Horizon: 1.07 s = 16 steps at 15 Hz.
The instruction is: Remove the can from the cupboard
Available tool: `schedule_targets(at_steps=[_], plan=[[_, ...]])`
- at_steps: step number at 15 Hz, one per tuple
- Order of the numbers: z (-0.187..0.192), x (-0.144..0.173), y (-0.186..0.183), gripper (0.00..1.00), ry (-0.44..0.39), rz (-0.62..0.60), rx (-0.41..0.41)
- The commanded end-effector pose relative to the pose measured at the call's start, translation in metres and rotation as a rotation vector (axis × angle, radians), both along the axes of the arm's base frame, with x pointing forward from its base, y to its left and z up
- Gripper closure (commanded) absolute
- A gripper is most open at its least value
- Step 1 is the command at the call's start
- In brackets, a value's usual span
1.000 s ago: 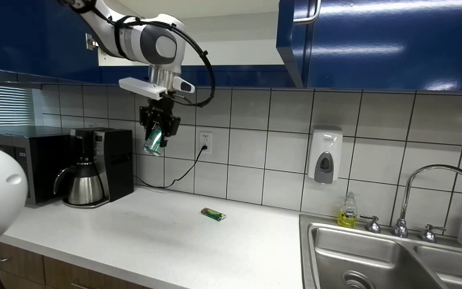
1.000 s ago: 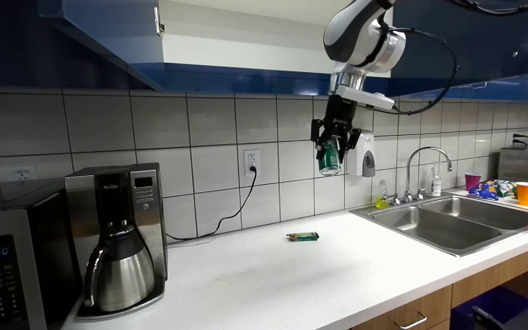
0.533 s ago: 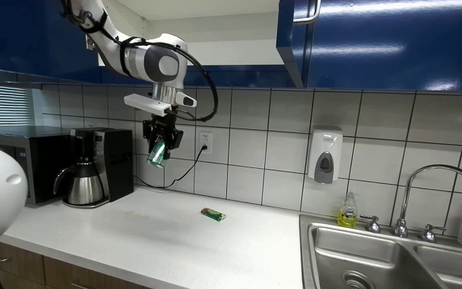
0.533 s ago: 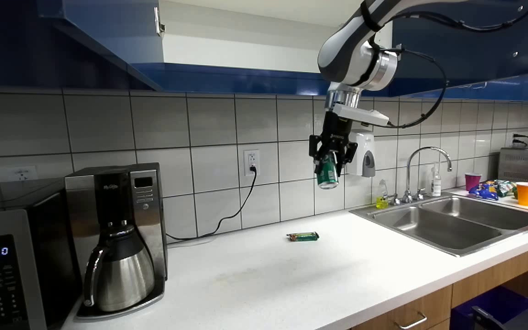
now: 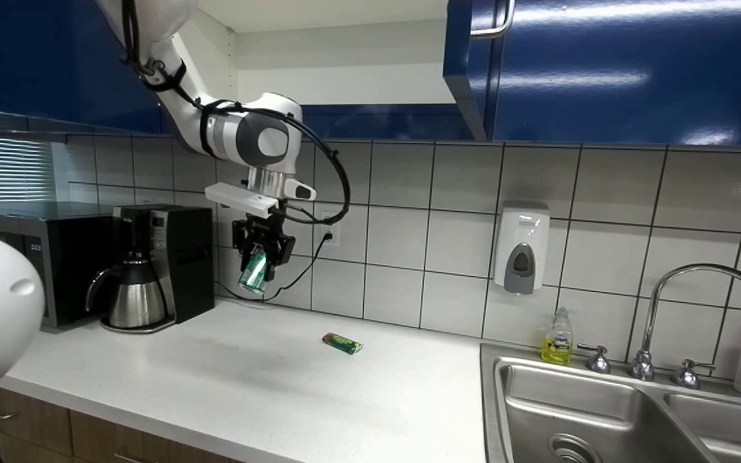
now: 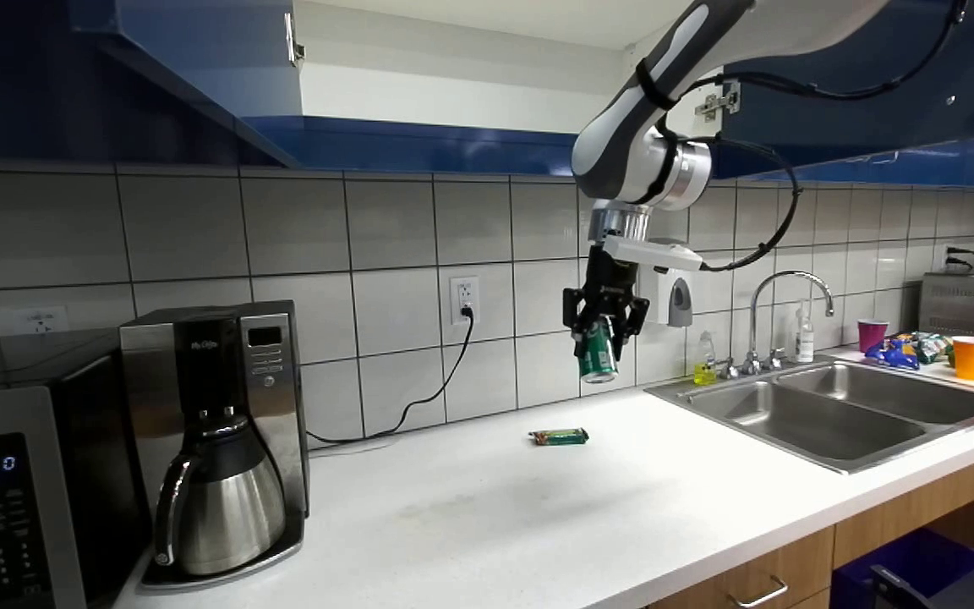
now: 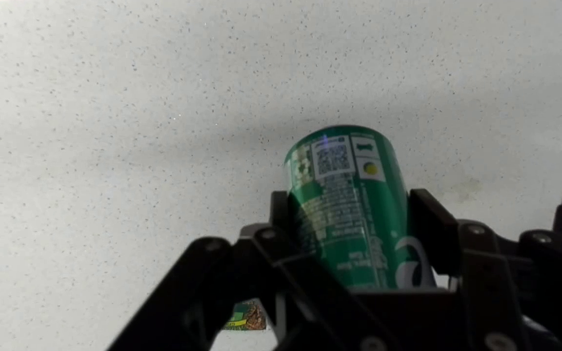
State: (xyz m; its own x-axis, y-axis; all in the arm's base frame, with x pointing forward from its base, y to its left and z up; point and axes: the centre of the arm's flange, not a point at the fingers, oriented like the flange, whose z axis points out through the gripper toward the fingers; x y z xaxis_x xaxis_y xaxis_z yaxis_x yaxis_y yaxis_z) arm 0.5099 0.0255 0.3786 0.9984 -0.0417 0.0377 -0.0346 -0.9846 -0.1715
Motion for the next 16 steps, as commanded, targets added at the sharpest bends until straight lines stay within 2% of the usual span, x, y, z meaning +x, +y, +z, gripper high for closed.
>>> schedule_targets(at_steps=[1,2,16], plan=[[-0.0129,0.0081,-0.0003,0.62,-0.01,0.008,0.017],[-0.0117,0.0025,0.001,0.37,0.01,-0.001,0.0],[-0.0205,0.005,0.0015,0.37,0.014,-0.006,0.001]])
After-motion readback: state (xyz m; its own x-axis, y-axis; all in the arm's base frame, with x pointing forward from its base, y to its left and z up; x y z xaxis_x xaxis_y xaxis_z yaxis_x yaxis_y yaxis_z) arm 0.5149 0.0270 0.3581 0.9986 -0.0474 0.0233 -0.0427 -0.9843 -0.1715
